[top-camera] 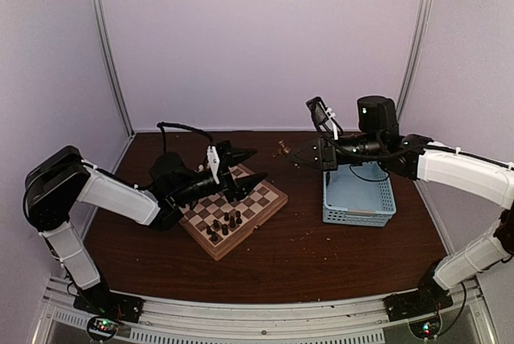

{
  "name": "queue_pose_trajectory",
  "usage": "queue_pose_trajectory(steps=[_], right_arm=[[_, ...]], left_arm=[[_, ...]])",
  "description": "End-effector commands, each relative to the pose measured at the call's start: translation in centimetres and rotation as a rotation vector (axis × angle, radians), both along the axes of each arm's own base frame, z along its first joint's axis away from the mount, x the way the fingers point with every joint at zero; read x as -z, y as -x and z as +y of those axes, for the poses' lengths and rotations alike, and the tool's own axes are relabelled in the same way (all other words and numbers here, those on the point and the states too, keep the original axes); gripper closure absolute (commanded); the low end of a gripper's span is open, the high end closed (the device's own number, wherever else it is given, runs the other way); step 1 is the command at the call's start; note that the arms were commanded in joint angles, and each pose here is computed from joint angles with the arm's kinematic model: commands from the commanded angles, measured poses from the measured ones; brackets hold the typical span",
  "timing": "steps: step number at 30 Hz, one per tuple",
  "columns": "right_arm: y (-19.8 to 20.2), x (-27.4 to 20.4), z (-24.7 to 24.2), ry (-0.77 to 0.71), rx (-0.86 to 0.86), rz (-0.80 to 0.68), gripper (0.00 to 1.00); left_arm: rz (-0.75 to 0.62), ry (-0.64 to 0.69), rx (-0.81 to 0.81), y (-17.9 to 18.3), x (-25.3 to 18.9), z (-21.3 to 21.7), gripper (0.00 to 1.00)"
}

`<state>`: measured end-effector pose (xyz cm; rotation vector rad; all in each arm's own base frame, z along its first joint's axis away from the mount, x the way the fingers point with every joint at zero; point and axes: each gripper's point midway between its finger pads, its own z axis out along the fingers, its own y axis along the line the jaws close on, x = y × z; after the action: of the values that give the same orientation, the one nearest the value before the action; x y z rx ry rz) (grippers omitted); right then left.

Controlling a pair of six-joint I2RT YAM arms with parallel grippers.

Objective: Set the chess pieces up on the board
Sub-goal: Pick up the chess piece from the storage box.

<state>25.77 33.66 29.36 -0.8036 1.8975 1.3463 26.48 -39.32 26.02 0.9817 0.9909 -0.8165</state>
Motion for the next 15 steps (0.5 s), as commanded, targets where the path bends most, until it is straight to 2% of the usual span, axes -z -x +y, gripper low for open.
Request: queue_pose_trajectory(steps=[1,15], right_arm=[[0.9,-2.4,1.5,-0.073,-0.056,-0.028,0.88],[1.4,-2.1,3.4,-0.08,-0.101,-0.016,0.88]], left_arm=[[-0.088,0.057,0.01,0.8,-1.8,0.3,0.37],[-0.118,0.058,0.02,1.4,-2.2,0.5,0.5]])
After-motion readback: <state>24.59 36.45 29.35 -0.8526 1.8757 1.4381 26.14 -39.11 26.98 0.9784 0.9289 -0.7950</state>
